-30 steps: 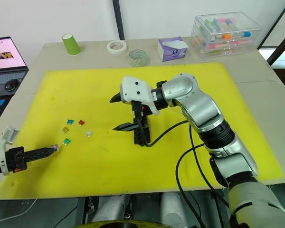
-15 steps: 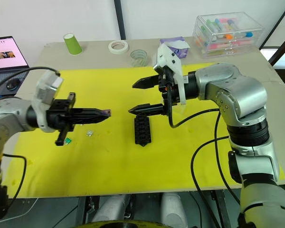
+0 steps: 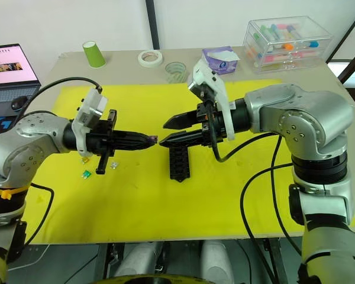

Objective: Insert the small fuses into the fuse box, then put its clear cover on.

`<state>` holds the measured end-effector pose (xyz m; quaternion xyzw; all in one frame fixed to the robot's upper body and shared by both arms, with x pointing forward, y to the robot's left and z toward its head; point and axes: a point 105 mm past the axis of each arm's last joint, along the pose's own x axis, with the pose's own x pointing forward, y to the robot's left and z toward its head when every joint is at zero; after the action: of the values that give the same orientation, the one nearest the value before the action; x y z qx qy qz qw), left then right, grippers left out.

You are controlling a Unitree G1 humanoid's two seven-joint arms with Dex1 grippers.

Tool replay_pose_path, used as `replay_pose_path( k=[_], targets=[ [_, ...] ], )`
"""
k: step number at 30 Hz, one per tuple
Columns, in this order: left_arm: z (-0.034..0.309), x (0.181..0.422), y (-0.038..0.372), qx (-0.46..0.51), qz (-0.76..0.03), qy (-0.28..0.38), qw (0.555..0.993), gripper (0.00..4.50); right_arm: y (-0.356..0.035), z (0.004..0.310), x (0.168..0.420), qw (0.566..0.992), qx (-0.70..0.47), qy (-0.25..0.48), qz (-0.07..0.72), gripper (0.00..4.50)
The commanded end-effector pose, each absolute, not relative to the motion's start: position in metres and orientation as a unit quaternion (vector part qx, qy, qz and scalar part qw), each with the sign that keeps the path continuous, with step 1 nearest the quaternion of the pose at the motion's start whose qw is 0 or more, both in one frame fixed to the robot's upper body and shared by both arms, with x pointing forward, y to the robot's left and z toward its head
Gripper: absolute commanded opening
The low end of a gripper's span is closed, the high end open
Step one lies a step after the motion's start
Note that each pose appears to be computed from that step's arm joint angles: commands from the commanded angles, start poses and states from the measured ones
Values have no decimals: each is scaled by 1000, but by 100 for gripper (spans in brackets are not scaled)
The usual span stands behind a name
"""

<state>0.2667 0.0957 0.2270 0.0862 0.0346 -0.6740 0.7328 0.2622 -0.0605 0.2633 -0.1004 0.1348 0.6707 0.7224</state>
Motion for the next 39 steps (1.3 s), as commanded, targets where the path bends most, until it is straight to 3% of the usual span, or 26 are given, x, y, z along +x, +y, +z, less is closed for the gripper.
replay_pose_path(
  k=[1, 3, 5, 9, 23, 27, 35, 39],
  targets=[
    [236, 267, 91, 104, -677, 9, 729, 0, -52, 267, 259, 717, -112, 122, 677, 248],
    [236, 268, 90, 105, -677, 6, 728, 0, -51, 265, 260, 717, -109, 125, 677, 248],
    [236, 268, 89, 107, -677, 4, 728, 0, -50, 264, 261, 718, -109, 127, 675, 213],
    [236, 268, 88, 108, -678, 3, 727, 0, -50, 262, 262, 718, -109, 129, 675, 88],
    [235, 269, 88, 114, -678, 5, 726, 0, -48, 260, 262, 716, -109, 129, 678, 88],
    [235, 270, 89, 115, -676, 5, 728, 0, -48, 259, 262, 713, -113, 129, 680, 1],
    [233, 271, 89, 116, -674, 7, 730, 0, -48, 255, 263, 713, -133, 130, 676, 1],
    [213, 279, 104, 156, -633, 56, 757, 0, -56, 247, 265, 709, -198, 116, 667, 1]
  ],
)
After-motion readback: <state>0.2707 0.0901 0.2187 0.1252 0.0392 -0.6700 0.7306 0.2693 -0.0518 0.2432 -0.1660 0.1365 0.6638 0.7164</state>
